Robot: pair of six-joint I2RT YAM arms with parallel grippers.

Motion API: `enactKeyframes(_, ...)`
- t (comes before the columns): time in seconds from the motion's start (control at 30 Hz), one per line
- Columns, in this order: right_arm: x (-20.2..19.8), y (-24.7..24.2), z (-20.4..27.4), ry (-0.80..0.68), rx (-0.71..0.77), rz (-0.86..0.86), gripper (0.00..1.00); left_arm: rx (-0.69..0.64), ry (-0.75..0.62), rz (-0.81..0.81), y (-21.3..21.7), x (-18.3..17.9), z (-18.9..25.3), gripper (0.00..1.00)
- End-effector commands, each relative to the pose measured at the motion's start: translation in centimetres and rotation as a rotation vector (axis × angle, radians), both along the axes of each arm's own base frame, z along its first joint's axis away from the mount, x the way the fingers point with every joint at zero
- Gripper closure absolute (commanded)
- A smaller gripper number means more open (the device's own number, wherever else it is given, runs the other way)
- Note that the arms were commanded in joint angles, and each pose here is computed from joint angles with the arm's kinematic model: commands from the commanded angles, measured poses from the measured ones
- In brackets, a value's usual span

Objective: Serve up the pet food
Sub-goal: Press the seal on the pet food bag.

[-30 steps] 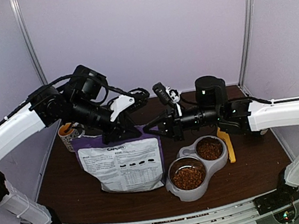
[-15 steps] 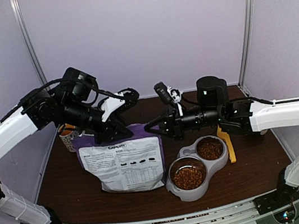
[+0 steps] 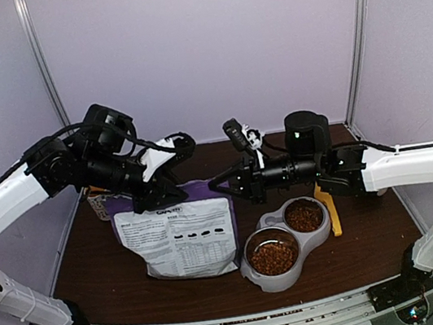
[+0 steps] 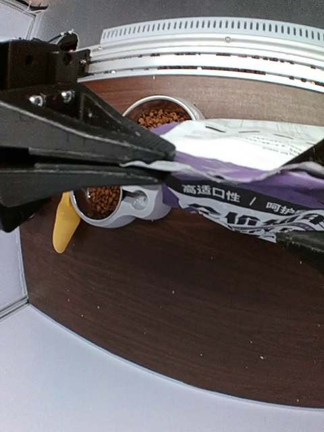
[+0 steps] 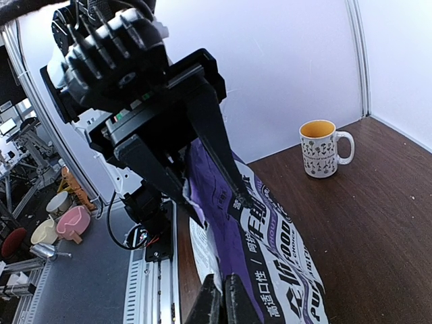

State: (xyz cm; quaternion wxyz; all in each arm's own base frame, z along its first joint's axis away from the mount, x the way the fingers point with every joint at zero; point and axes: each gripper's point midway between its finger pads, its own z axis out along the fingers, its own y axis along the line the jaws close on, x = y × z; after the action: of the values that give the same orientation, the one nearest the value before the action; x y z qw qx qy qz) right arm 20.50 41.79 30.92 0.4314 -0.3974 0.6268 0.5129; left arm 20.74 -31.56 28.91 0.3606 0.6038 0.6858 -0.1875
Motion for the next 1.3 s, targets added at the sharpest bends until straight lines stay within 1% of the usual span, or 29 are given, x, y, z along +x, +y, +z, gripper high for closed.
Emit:
enactKeyframes(0.0, 0.2, -1.5, 3.6, -0.055, 0.080, -0.045, 1.00, 0.160, -0.040, 0.157, 4.3, 2.0, -2.6, 0.75)
enactKeyframes(0.03, 0.2, -1.5, 3.6, -0.055, 0.080, -0.044, 1.00, 0.162, -0.045, 0.166, 4.5, 2.2, -2.5, 0.79)
enactKeyframes(0.07, 0.2, -1.5, 3.6, -0.055, 0.080, -0.044, 1.00, 0.164, -0.051, 0.176, 4.8, 2.4, -2.4, 0.87)
enactKeyframes(0.1, 0.1, -1.5, 3.7, -0.056, 0.081, -0.041, 1.00, 0.159, -0.055, 0.183, 5.0, 2.5, -2.3, 0.90)
enactKeyframes(0.13, 0.2, -1.5, 3.7, -0.057, 0.081, -0.043, 1.00, 0.156, -0.059, 0.191, 5.2, 2.6, -2.1, 0.91)
enactKeyframes(0.17, 0.2, -1.5, 3.7, -0.059, 0.081, -0.043, 1.00, 0.156, -0.066, 0.198, 5.4, 2.6, -2.0, 0.88)
enactKeyframes(0.2, 0.2, -1.5, 3.7, -0.058, 0.081, -0.043, 1.00, 0.161, -0.073, 0.210, 5.7, 2.8, -2.0, 0.81)
enactKeyframes(0.23, 0.1, -1.5, 3.6, -0.058, 0.080, -0.042, 1.00, 0.165, -0.077, 0.218, 5.9, 2.8, -2.1, 0.78)
enactKeyframes(0.27, 0.2, -1.6, 3.6, -0.059, 0.081, -0.045, 1.00, 0.168, -0.079, 0.222, 6.2, 2.8, -2.2, 0.82)
enactKeyframes(0.33, 0.2, -1.6, 3.6, -0.058, 0.082, -0.047, 1.00, 0.166, -0.080, 0.229, 6.5, 2.8, -2.3, 1.00)
enactKeyframes(0.53, 0.2, -1.7, 3.4, -0.054, 0.083, -0.048, 1.00, 0.187, -0.101, 0.263, 7.1, 3.4, -2.6, 1.00)
enactKeyframes(0.6, 0.2, -1.7, 3.4, -0.054, 0.083, -0.050, 1.00, 0.193, -0.113, 0.278, 7.4, 3.7, -2.5, 0.85)
enactKeyframes(0.67, 0.3, -1.8, 3.5, -0.057, 0.084, -0.054, 1.00, 0.198, -0.123, 0.283, 7.4, 3.9, -2.5, 0.83)
enactKeyframes(0.77, 0.3, -1.9, 3.4, -0.056, 0.081, -0.058, 1.00, 0.206, -0.137, 0.301, 7.8, 4.2, -2.4, 0.89)
enactKeyframes(0.8, 0.3, -2.0, 3.3, -0.056, 0.080, -0.059, 1.00, 0.208, -0.139, 0.304, 8.0, 4.2, -2.4, 0.97)
enactKeyframes(0.83, 0.4, -2.0, 3.3, -0.057, 0.080, -0.060, 1.00, 0.207, -0.143, 0.310, 8.1, 4.3, -2.3, 1.00)
enactKeyframes(0.9, 0.4, -2.0, 3.3, -0.056, 0.085, -0.064, 1.00, 0.202, -0.152, 0.325, 8.4, 4.5, -2.2, 1.00)
enactKeyframes(0.93, 0.5, -2.1, 3.2, -0.053, 0.085, -0.065, 1.00, 0.202, -0.158, 0.337, 8.7, 4.6, -2.2, 0.98)
enactKeyframes(0.97, 0.5, -2.0, 3.1, -0.052, 0.086, -0.066, 1.00, 0.203, -0.165, 0.348, 8.9, 4.7, -2.1, 0.88)
enactKeyframes(1.03, 0.5, -2.0, 3.1, -0.049, 0.087, -0.063, 1.00, 0.204, -0.174, 0.366, 9.5, 4.9, -2.1, 0.79)
enactKeyframes(1.07, 0.5, -2.0, 3.1, -0.048, 0.088, -0.062, 1.00, 0.204, -0.180, 0.372, 9.6, 4.9, -2.0, 0.77)
enactKeyframes(1.13, 0.4, -2.0, 3.2, -0.049, 0.094, -0.060, 1.00, 0.203, -0.191, 0.386, 10.0, 5.0, -1.9, 0.77)
enactKeyframes(1.17, 0.5, -2.0, 3.2, -0.048, 0.095, -0.060, 1.00, 0.202, -0.196, 0.392, 10.2, 5.0, -1.8, 0.87)
enactKeyframes(1.2, 0.5, -2.0, 3.2, -0.048, 0.097, -0.060, 1.00, 0.198, -0.202, 0.401, 10.5, 5.0, -1.7, 1.00)
enactKeyframes(1.27, 0.4, -2.0, 3.2, -0.047, 0.100, -0.060, 1.00, 0.187, -0.212, 0.416, 10.8, 5.0, -1.4, 1.00)
